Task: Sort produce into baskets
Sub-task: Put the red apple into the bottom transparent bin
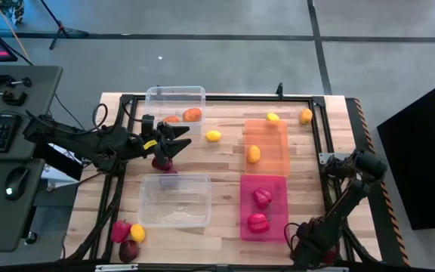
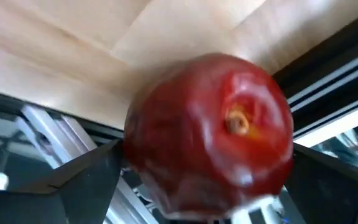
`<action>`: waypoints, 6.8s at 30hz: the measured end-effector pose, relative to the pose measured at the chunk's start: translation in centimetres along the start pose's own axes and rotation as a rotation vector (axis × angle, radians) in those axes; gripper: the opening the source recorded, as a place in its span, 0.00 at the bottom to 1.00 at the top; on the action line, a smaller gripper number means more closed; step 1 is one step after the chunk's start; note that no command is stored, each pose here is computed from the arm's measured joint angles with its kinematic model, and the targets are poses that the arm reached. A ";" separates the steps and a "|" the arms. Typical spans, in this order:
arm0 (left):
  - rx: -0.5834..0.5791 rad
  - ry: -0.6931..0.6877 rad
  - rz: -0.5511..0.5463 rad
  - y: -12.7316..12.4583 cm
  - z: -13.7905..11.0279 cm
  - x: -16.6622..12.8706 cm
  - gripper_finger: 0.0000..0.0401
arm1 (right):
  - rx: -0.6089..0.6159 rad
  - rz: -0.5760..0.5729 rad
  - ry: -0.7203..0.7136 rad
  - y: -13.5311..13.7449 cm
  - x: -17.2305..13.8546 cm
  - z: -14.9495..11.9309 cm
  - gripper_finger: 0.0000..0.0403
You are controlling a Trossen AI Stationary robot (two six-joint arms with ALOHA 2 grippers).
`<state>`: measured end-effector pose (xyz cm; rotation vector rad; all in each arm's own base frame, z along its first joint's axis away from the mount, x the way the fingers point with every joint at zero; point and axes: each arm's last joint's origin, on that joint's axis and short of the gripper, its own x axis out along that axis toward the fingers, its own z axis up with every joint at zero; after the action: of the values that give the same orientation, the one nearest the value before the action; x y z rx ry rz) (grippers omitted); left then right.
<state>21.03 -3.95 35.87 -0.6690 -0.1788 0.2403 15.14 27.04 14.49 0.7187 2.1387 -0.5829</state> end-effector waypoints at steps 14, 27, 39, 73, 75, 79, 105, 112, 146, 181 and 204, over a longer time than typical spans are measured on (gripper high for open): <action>0.003 -0.001 0.000 0.0 0.0 0.0 0.99 | -0.104 -0.018 0.011 0.8 0.8 0.4 0.80; 0.003 -0.045 0.008 0.4 1.1 -0.3 0.99 | -0.209 0.054 -0.423 -1.0 -11.3 -2.9 0.77; 0.000 -0.033 -0.025 0.4 1.6 -0.7 0.99 | -0.447 0.297 -1.134 0.1 -24.2 4.9 0.78; 0.058 0.108 0.084 0.4 1.1 -5.8 0.99 | -0.548 0.845 -1.640 2.7 -32.8 15.5 0.89; 0.070 0.105 0.087 0.5 1.1 -5.8 0.99 | -0.585 0.854 -1.645 2.9 -32.9 15.6 0.89; 0.085 0.091 0.104 0.5 1.1 -5.8 0.99 | -0.597 0.892 -1.655 3.7 -32.6 16.2 0.92; 0.275 0.836 0.860 3.4 4.0 -2.4 0.99 | -0.509 0.632 -1.616 -9.3 -36.1 8.4 0.96; 0.301 1.036 0.763 8.0 -3.2 -1.7 0.99 | -0.409 0.499 -1.567 -8.7 -33.9 6.5 0.96; 0.276 1.346 0.880 16.8 -9.8 -0.8 0.99 | -0.245 0.437 -1.603 -7.4 -32.2 5.5 0.96; 0.354 1.314 0.931 18.4 -10.4 0.4 0.99 | -0.230 0.455 -1.597 -7.4 -32.2 5.5 0.96; 0.157 0.869 0.671 9.8 -0.2 -3.8 0.79 | -0.261 0.431 -1.592 -7.4 -32.1 5.5 0.96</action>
<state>15.89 2.27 29.19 -0.6071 0.9033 0.5730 30.14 8.71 38.02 0.2928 0.5302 -0.3704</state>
